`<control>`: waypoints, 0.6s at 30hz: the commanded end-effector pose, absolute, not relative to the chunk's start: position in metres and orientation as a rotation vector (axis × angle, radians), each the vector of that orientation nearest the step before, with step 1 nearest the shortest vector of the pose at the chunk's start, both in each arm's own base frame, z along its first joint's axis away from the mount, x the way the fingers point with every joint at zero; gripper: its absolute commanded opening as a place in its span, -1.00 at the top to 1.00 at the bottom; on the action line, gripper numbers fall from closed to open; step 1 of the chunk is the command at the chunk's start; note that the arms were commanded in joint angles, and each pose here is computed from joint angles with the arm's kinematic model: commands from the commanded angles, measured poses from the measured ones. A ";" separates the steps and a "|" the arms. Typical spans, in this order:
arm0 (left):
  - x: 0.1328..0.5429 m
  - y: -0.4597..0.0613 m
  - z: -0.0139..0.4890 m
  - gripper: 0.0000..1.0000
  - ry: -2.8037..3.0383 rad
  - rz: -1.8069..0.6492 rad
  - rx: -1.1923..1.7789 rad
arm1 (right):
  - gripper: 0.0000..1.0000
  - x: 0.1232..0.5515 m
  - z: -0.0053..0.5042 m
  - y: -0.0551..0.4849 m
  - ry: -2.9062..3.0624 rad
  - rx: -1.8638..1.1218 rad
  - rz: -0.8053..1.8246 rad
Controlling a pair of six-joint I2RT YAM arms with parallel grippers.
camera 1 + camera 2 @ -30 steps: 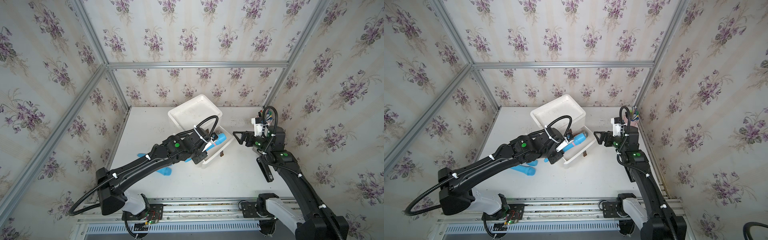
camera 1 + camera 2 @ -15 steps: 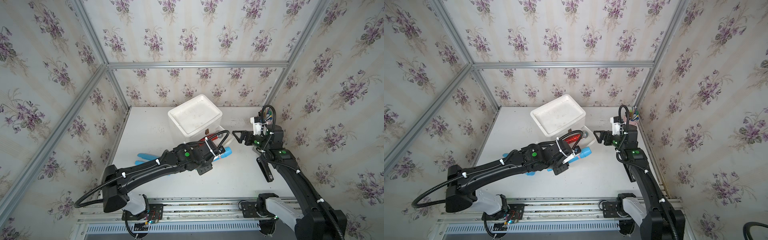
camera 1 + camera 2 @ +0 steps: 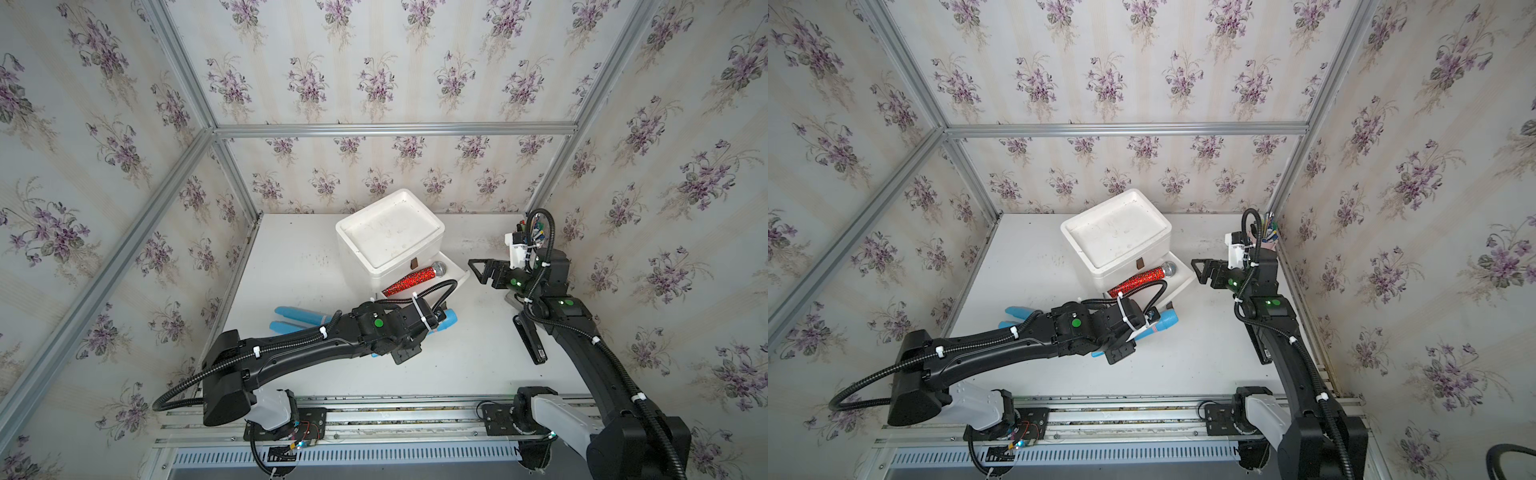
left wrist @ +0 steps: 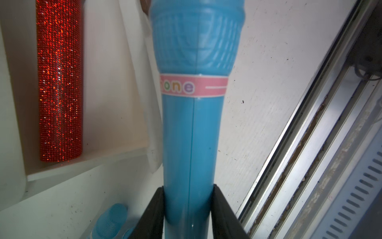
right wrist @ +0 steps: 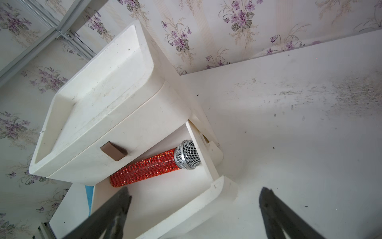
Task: Take the microphone out of the drawer
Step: Place the microphone at the center of the board.
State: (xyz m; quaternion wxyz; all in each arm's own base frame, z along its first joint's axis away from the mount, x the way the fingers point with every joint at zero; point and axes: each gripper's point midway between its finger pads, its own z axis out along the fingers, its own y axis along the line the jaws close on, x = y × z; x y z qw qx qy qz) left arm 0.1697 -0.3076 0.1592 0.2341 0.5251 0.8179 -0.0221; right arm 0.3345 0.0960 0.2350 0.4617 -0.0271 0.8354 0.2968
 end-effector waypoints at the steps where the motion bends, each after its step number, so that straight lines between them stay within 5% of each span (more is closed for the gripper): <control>1: 0.165 -0.312 0.152 0.56 2.254 -0.087 1.447 | -0.91 0.337 0.239 0.096 2.038 -0.068 0.734; 18: 0.159 -0.315 0.101 0.54 2.279 -0.003 1.558 | -0.91 0.337 0.241 0.096 2.033 -0.073 0.738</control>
